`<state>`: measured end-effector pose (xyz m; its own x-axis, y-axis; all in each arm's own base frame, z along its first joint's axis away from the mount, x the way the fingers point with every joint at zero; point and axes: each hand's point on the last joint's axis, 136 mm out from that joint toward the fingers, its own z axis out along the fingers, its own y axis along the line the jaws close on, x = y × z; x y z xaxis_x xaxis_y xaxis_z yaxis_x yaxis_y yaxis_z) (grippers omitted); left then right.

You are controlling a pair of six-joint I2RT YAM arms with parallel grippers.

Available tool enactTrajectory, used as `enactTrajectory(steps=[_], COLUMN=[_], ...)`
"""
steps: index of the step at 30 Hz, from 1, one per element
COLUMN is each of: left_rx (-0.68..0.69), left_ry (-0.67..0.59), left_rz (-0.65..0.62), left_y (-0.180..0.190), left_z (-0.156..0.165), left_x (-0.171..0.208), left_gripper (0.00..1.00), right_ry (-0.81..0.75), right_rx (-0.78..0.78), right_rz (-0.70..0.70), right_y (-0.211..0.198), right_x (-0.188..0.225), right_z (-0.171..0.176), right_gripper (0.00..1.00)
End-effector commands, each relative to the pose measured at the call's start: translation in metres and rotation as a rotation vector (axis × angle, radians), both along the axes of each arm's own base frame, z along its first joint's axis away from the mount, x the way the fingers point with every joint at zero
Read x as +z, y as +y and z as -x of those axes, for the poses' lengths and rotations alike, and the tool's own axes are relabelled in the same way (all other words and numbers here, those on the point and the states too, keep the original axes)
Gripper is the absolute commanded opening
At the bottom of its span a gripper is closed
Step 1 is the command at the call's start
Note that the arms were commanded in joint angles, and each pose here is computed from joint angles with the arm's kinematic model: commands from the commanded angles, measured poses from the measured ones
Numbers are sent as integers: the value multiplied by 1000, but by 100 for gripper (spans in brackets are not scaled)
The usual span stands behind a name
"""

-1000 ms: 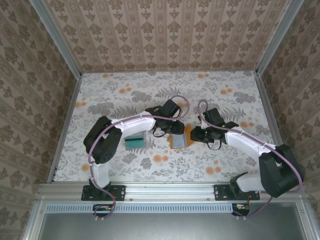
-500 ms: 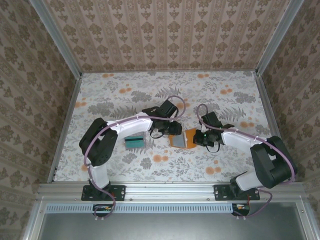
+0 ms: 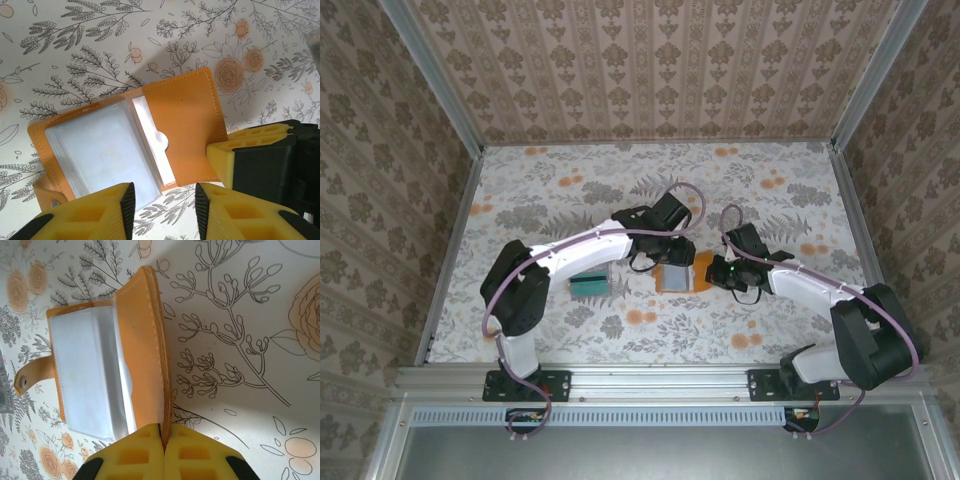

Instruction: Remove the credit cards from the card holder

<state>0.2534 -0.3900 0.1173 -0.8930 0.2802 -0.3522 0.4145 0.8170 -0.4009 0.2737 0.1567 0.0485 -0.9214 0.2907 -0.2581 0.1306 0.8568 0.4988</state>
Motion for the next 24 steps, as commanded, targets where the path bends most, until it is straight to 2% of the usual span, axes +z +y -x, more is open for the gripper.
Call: enactTrajectory(steps=[1,5,13,17,24], left_rx=[-12,64,144,160,180], left_ry=[44,127,188,186,116], left_rz=[-20,-117,-158,-142,-48], left_y=[4,29,50,54,46], left_z=[10,15,12,9,-3], left_x=[-6,-45,-88,-90,-57], left_gripper=[36,32,31,31,33], right_ry=[-6,6,62,89,75], right_rx=[-40,-38,-34,-4,13], right_rz=[7,0,-12,0,26], right_y=[-4,-3,-3,-1,-4], right_x=[-1,-7,-32,-39,-32], right_z=[-3,-1,4,3,0], right_gripper=[0,0,0,0,0])
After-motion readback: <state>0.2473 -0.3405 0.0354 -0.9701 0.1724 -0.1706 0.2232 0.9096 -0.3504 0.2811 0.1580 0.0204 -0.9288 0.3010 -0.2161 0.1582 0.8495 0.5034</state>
